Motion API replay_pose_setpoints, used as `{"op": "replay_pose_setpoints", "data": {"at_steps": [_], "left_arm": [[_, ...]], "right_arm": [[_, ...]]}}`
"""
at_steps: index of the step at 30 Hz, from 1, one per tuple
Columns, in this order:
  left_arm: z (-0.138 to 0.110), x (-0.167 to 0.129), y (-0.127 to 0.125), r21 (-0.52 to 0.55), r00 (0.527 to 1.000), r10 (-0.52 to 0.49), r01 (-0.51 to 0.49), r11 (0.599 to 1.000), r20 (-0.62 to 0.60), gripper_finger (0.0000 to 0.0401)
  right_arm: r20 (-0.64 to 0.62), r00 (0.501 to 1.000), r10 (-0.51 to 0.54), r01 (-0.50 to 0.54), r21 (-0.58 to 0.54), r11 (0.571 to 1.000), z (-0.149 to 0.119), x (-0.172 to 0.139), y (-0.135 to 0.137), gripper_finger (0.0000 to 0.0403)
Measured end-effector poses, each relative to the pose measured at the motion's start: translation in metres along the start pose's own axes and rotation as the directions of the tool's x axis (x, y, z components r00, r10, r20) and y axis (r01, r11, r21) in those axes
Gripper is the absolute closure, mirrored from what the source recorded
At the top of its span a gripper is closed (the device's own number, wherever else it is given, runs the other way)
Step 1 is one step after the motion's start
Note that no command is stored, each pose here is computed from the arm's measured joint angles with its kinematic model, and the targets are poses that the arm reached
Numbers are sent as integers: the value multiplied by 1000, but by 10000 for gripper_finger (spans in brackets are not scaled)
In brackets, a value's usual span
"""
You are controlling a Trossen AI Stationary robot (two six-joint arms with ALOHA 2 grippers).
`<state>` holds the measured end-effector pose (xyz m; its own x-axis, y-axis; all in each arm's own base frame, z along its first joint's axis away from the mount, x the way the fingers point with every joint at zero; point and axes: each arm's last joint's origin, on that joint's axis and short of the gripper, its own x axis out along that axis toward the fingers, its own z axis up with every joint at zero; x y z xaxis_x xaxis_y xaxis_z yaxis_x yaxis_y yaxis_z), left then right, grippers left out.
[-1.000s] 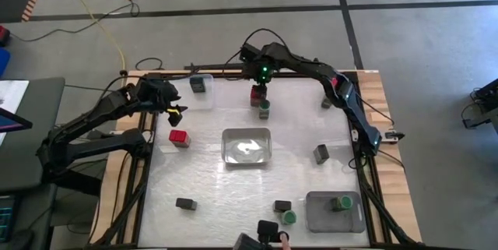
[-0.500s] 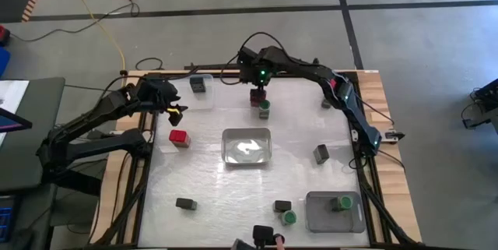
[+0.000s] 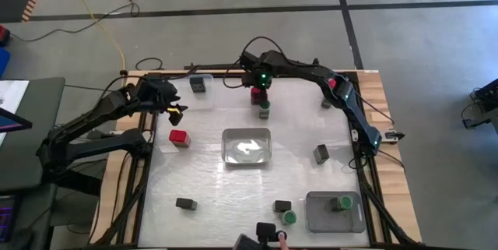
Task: Sort spices by type
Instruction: Put the middle red seasoning can into the gray bin
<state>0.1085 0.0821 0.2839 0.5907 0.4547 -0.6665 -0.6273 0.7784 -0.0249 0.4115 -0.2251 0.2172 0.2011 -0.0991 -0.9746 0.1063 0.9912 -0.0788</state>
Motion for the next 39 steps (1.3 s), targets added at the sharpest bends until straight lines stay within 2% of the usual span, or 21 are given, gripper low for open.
{"op": "replay_pose_setpoints", "data": {"at_steps": [4, 9, 18, 22, 27, 30, 34, 39], "left_arm": [[0, 0, 0, -2, 1000, 0, 0, 1000, 0, 172], [0, 0, 0, 12, 1000, 0, 0, 1000, 0, 172], [0, 0, 0, 16, 1000, 0, 0, 1000, 1, 172], [0, 0, 0, 16, 1000, 0, 0, 1000, 1, 172], [1, 0, 0, 16, 1000, -1, 0, 1000, 9, 172], [2, 0, 0, 16, 1000, -1, 1, 1000, 19, 172], [3, 0, 0, 16, 999, -1, 1, 1000, 33, 172], [5, -1, -1, 46, 998, -8, 6, 999, 56, 172]], "right_arm": [[-15, 1000, 5, -5, 5, 1000, -3, 3, -2, 113], [-18, 1000, 2, -3, -35, 999, -3, 3, -2, 164], [-13, 1000, -4, 3, -44, 999, -1, -1, 2, 164], [18, 1000, -24, 24, 18, 1000, 2, -24, 0, 164], [98, 994, -57, 45, 119, 992, 6, -69, 3, 164], [146, 987, -65, 43, 148, 988, 7, -101, 17, 164], [198, 979, -52, 22, 153, 988, 4, -139, 51, 164], [227, 974, -1, -17, 78, 997, -1, -171, 106, 164]]}}
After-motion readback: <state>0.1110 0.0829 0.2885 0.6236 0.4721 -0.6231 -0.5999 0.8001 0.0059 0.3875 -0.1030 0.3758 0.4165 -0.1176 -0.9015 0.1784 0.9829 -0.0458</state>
